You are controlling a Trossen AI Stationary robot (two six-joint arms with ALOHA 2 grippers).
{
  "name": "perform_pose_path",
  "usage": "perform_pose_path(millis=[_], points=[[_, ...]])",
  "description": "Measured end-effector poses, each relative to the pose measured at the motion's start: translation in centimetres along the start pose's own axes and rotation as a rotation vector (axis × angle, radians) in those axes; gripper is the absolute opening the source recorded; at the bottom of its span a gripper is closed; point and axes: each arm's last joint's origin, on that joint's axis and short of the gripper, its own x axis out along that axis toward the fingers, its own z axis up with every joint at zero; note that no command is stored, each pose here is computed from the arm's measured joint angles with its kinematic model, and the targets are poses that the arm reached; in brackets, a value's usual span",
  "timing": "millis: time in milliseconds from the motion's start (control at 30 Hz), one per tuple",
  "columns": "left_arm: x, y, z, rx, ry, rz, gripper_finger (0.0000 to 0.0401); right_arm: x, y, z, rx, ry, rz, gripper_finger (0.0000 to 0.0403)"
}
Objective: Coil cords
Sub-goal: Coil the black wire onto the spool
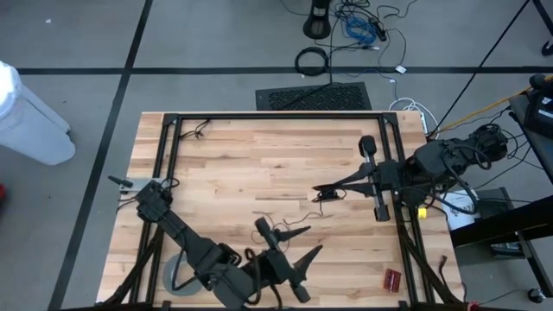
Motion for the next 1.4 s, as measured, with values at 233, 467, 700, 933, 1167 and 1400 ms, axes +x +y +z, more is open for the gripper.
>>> perform_pose_path(millis=[233, 467, 700, 933, 1167, 1400], points=[[2.0, 0.6, -1.3, -0.08, 0.052, -0.002, 0.0217, 0.4, 0.1, 0.2, -0.004, -0.02, -0.003, 0.0], [3.0, 1.0, -1.7, -0.096, 0.066, -0.01, 0.0217, 0.4, 0.1, 0.2, -0.005, -0.023, -0.003, 0.0], [4.6, 1.9, -2.1, -0.078, 0.08, 0.026, 0.0213, 0.4, 0.1, 0.2, -0.011, -0.023, -0.004, 0.0], [5.3, 2.2, -2.4, -0.057, 0.095, 0.041, 0.0149, 1.0, 0.2, -0.1, -0.018, 0.003, -0.05, 0.0], [3.6, 1.5, -1.8, 0.048, 0.081, 0.059, 0.0011, 2.8, 0.8, -0.9, -0.029, 0.054, -0.055, 0.0], [0.6, 2.6, 1.0, 0.041, 0.038, 0.059, 0.0004, 6.4, 2.0, -2.6, -0.033, 0.144, -0.122, 0.0]])
